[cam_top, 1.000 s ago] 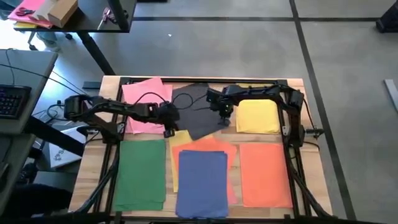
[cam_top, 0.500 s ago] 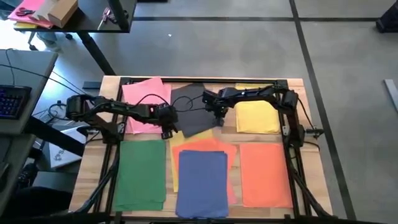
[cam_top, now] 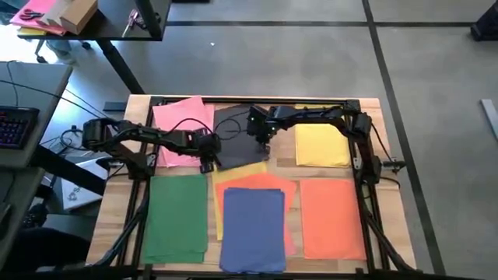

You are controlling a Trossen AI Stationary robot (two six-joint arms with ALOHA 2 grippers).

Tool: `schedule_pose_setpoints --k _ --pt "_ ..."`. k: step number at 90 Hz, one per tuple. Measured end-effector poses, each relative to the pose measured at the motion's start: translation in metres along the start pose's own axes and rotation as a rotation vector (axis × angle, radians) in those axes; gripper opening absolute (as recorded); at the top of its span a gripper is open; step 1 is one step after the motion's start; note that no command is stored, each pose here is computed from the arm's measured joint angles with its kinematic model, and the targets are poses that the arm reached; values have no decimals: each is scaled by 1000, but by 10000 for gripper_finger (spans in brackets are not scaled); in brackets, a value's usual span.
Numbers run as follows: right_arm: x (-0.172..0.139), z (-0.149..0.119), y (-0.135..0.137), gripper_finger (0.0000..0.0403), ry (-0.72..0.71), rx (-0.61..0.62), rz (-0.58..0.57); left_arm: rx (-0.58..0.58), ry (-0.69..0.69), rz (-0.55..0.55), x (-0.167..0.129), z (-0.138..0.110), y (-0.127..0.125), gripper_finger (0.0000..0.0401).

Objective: Organize paper
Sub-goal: Adjust the stacked colored papers

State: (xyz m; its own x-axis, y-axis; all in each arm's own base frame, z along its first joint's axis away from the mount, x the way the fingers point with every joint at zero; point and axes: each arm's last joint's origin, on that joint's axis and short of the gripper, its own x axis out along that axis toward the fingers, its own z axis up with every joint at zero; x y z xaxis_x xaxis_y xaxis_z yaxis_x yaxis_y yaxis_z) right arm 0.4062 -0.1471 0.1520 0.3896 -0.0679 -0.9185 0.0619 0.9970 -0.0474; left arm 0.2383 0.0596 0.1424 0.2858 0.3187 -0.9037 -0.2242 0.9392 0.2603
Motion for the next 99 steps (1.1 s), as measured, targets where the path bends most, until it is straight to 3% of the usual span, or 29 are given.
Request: schedule_pose_setpoints --k 10,16,39,66,89,99 --pt "20 -3 0 0 7 21 38 -27 -11 -6 -2 1 0 156" --pt "23 -2 4 0 20 12 -16 -42 -17 -7 -4 1 0 156" --pt "19 -15 2 0 164 85 -51 -82 -33 -7 -6 2 1 156" --pt "15 -32 10 0 342 197 24 -192 -41 35 -7 2 2 156" --pt "-12 -14 7 0 259 203 18 -278 -127 49 -6 11 4 156" --pt "-34 -1 -2 0 157 160 -78 -297 -131 93 -2 12 4 156"
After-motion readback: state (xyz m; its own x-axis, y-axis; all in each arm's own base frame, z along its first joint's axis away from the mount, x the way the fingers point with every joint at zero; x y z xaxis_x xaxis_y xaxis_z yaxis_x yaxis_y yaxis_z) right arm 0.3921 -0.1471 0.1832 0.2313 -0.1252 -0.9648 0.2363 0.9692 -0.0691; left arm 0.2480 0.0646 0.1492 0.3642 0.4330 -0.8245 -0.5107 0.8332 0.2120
